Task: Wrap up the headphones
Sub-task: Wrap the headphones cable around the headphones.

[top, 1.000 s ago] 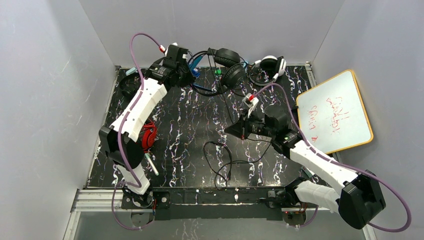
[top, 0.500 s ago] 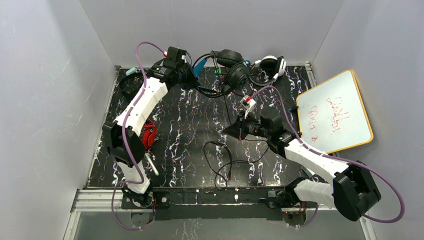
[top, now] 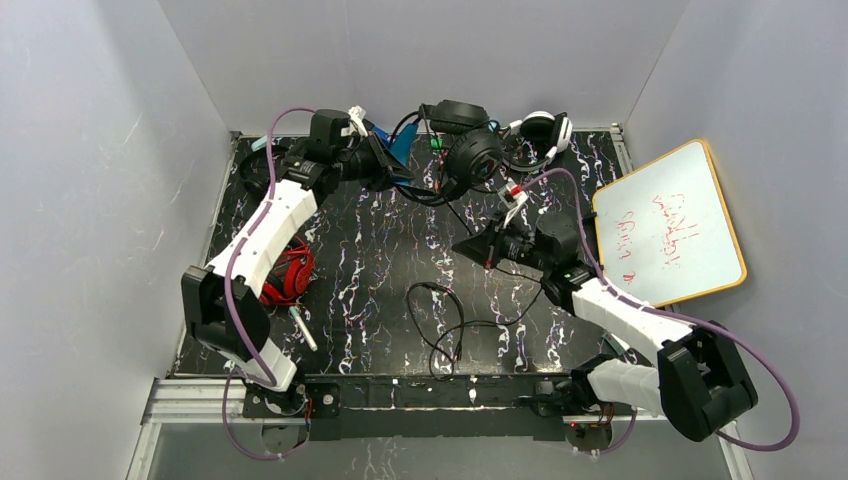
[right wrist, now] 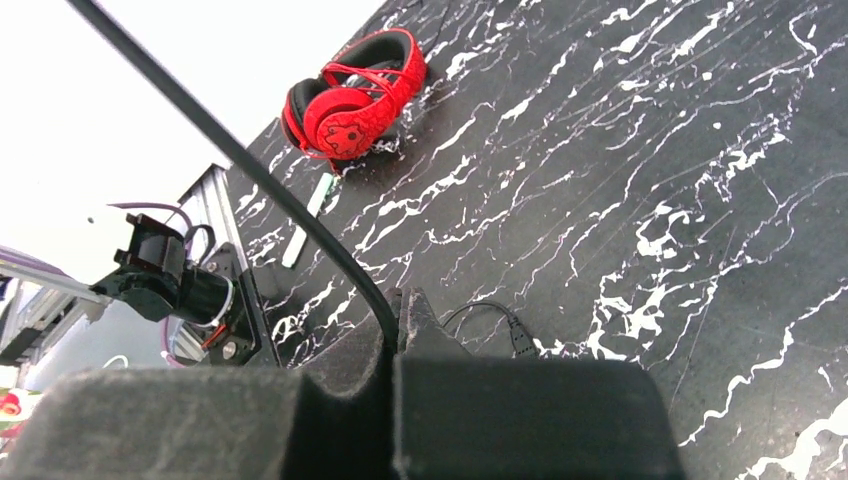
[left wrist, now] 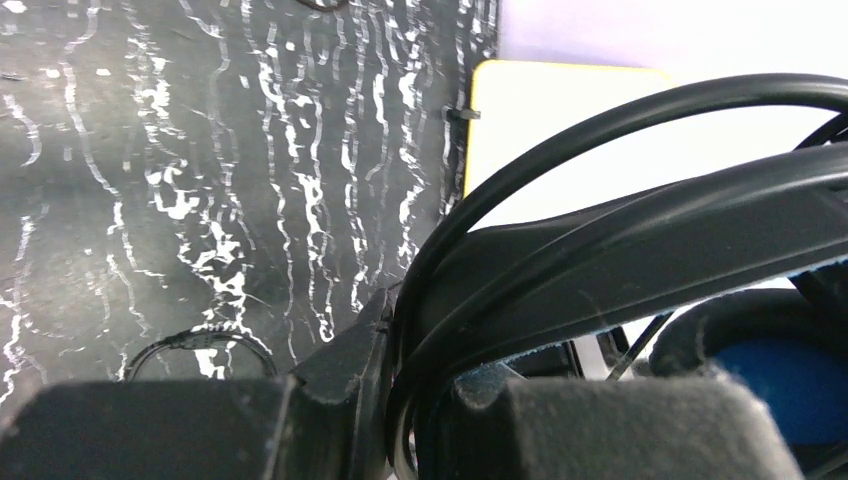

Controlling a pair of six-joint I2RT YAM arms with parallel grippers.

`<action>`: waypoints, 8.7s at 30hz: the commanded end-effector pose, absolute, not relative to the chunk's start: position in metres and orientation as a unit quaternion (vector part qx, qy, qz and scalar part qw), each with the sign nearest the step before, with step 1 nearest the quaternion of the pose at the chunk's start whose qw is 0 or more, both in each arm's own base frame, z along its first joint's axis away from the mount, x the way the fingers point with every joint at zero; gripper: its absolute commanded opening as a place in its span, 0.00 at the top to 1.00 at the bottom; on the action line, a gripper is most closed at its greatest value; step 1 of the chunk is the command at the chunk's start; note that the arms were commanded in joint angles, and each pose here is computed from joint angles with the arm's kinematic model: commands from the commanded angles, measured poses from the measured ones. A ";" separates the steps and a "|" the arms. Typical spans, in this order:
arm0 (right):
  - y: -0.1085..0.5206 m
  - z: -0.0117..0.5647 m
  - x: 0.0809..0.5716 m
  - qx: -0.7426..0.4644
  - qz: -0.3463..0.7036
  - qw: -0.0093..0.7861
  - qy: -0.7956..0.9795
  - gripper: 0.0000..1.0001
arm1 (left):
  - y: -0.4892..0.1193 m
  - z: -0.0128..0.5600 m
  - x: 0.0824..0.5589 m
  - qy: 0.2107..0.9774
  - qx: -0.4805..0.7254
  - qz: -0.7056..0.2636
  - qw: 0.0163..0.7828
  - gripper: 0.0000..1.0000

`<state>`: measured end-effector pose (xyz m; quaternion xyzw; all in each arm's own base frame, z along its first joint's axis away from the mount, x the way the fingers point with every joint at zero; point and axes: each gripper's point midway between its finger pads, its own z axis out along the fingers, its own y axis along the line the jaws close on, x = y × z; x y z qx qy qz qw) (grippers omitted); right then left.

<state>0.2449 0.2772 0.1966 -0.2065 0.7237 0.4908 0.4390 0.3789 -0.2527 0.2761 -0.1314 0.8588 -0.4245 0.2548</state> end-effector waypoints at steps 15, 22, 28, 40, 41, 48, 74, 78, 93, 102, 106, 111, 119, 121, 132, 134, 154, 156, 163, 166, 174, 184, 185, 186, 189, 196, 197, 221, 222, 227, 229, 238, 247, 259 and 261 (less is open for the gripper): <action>0.274 0.185 0.252 -0.238 0.654 0.242 0.676 0.94 | -0.271 0.341 0.257 0.742 0.230 -0.561 0.287 1.00; 0.269 0.186 0.248 -0.242 0.676 0.209 0.663 0.87 | -0.264 0.324 0.264 0.781 0.242 -0.489 0.305 1.00; 0.268 0.167 0.252 -0.229 0.650 0.206 0.695 0.83 | -0.257 0.321 0.283 0.807 0.226 -0.439 0.323 1.00; 0.261 0.152 0.294 -0.191 0.567 0.255 0.760 0.94 | -0.245 0.297 0.292 0.846 0.239 -0.345 0.329 1.00; 0.258 0.156 0.298 -0.187 0.570 0.255 0.758 0.95 | -0.246 0.291 0.288 0.849 0.256 -0.323 0.330 1.00; 0.255 0.194 0.313 -0.190 0.583 0.246 0.751 0.98 | -0.221 0.251 0.284 0.846 0.370 -0.140 0.357 1.00; 0.285 0.197 0.286 -0.185 0.545 0.127 0.808 0.93 | -0.189 0.261 0.325 0.631 0.613 0.193 0.434 1.00; 0.285 0.205 0.285 -0.188 0.545 0.126 0.807 0.90 | -0.189 0.260 0.327 0.625 0.616 0.207 0.431 1.00; 0.280 0.214 0.262 -0.196 0.554 0.096 0.804 0.86 | -0.184 0.262 0.347 0.619 0.606 0.276 0.416 1.00; 0.285 0.250 0.249 -0.183 0.609 0.094 0.766 0.84 | -0.182 0.278 0.371 0.690 0.482 0.322 0.434 1.00; 0.288 0.257 0.250 -0.173 0.616 0.102 0.762 0.85 | -0.178 0.300 0.381 0.731 0.349 0.354 0.468 1.00; 0.290 0.261 0.259 -0.140 0.607 0.132 0.771 0.87 | -0.174 0.316 0.381 0.760 0.222 0.340 0.507 1.00; 0.304 0.282 0.264 -0.123 0.599 0.225 0.758 0.87 | -0.194 0.297 0.375 0.828 0.008 0.170 0.534 1.00; 0.306 0.283 0.261 -0.121 0.596 0.247 0.755 0.87 | -0.204 0.283 0.375 0.848 -0.019 0.136 0.511 1.00; 0.306 0.264 0.249 -0.133 0.573 0.296 0.753 0.87 | -0.221 0.247 0.379 0.900 -0.165 0.032 0.402 1.00; 0.303 0.261 0.247 -0.136 0.569 0.306 0.751 0.87 | -0.223 0.249 0.377 0.900 -0.171 0.020 0.400 0.97; 0.305 0.181 0.212 -0.168 0.543 0.319 0.759 0.85 | -0.203 0.241 0.397 0.914 -0.230 -0.084 0.322 1.00; 0.303 0.169 0.208 -0.173 0.543 0.323 0.755 0.85 | -0.199 0.242 0.398 0.907 -0.256 -0.094 0.322 1.00; 0.298 0.133 0.199 -0.181 0.528 0.326 0.763 0.84 | -0.198 0.253 0.403 0.896 -0.274 -0.113 0.331 1.00; 0.298 0.124 0.200 -0.185 0.523 0.325 0.766 0.83 | -0.198 0.260 0.401 0.896 -0.270 -0.119 0.331 1.00; 0.314 0.110 0.207 -0.200 0.542 0.305 0.757 0.82 | -0.189 0.286 0.385 0.896 -0.256 -0.128 0.340 1.00; 0.325 0.117 0.219 -0.214 0.551 0.318 0.741 0.80 | -0.160 0.281 0.363 0.920 -0.218 -0.047 0.323 1.00; 0.325 0.119 0.219 -0.216 0.550 0.320 0.741 0.79 | -0.156 0.280 0.361 0.920 -0.218 -0.036 0.323 1.00; 0.325 0.120 0.219 -0.217 0.551 0.320 0.740 0.77 | -0.154 0.280 0.360 0.921 -0.216 -0.029 0.323 1.00; 0.325 0.122 0.218 -0.219 0.555 0.320 0.736 0.69 | -0.155 0.280 0.360 0.923 -0.212 -0.034 0.321 1.00; 0.331 0.126 0.218 -0.228 0.564 0.321 0.726 0.52 | -0.163 0.283 0.360 0.926 -0.196 -0.053 0.320 1.00; 0.332 0.126 0.218 -0.232 0.564 0.323 0.724 0.50 | -0.162 0.283 0.359 0.926 -0.195 -0.052 0.319 1.00; 0.329 0.110 0.222 -0.225 0.552 0.337 0.728 0.98 | -0.169 0.307 0.360 0.925 -0.189 -0.082 0.318 1.00; 0.329 0.110 0.219 -0.228 0.553 0.334 0.729 0.99 | -0.168 0.307 0.361 0.925 -0.191 -0.081 0.319 1.00; 0.317 0.109 0.216 -0.214 0.537 0.345 0.740 0.99 | -0.166 0.307 0.364 0.923 -0.193 -0.084 0.321 1.00; 0.310 0.105 0.216 -0.206 0.523 0.351 0.749 0.99 | -0.166 0.307 0.365 0.924 -0.191 -0.086 0.319 1.00; 0.283 0.142 0.243 -0.174 0.510 0.381 0.751 0.99 | -0.220 0.353 0.345 0.911 -0.060 -0.257 0.318 1.00; 0.252 0.210 0.258 -0.175 0.578 0.389 0.696 0.99 | -0.261 0.355 0.306 0.881 0.060 -0.386 0.266 1.00; 0.239 0.254 0.270 -0.172 0.617 0.268 0.720 0.99 | -0.235 0.313 0.291 0.793 0.295 -0.308 0.436 1.00; 0.238 0.258 0.271 -0.174 0.611 0.265 0.725 0.99 | -0.227 0.307 0.292 0.768 0.337 -0.272 0.472 1.00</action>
